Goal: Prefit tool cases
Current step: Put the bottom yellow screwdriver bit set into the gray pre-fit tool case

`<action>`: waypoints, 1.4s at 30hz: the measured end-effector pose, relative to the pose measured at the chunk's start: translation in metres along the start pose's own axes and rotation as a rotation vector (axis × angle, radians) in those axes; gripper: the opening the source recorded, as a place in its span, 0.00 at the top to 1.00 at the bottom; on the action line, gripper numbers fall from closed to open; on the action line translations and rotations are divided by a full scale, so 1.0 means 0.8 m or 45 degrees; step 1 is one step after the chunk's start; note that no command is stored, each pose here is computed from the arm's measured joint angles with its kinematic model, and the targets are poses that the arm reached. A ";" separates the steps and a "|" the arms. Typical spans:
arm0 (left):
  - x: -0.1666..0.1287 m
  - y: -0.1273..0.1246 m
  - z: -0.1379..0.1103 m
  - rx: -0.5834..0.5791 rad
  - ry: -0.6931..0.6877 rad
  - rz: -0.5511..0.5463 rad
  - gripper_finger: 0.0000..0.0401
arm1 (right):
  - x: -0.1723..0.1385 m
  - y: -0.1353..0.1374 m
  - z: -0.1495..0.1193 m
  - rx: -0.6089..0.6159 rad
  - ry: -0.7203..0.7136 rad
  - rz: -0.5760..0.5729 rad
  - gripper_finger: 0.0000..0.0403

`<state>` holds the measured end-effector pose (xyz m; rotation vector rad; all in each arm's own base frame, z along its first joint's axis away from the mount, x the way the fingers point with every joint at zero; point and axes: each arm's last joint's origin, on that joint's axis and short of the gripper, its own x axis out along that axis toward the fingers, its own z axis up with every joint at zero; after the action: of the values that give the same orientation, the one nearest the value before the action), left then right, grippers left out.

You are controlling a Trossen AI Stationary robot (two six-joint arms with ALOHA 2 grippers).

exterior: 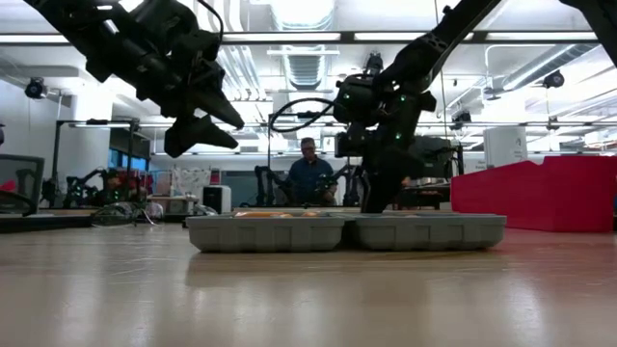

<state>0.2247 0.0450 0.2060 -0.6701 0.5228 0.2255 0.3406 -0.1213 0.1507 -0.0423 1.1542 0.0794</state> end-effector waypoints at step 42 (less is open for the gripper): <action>0.000 0.001 -0.002 -0.013 0.021 0.014 0.53 | -0.003 0.009 -0.023 -0.052 0.059 -0.051 0.46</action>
<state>0.2237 0.0448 0.2045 -0.6800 0.5411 0.2333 0.3226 -0.1155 0.1453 -0.1038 1.1977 0.0664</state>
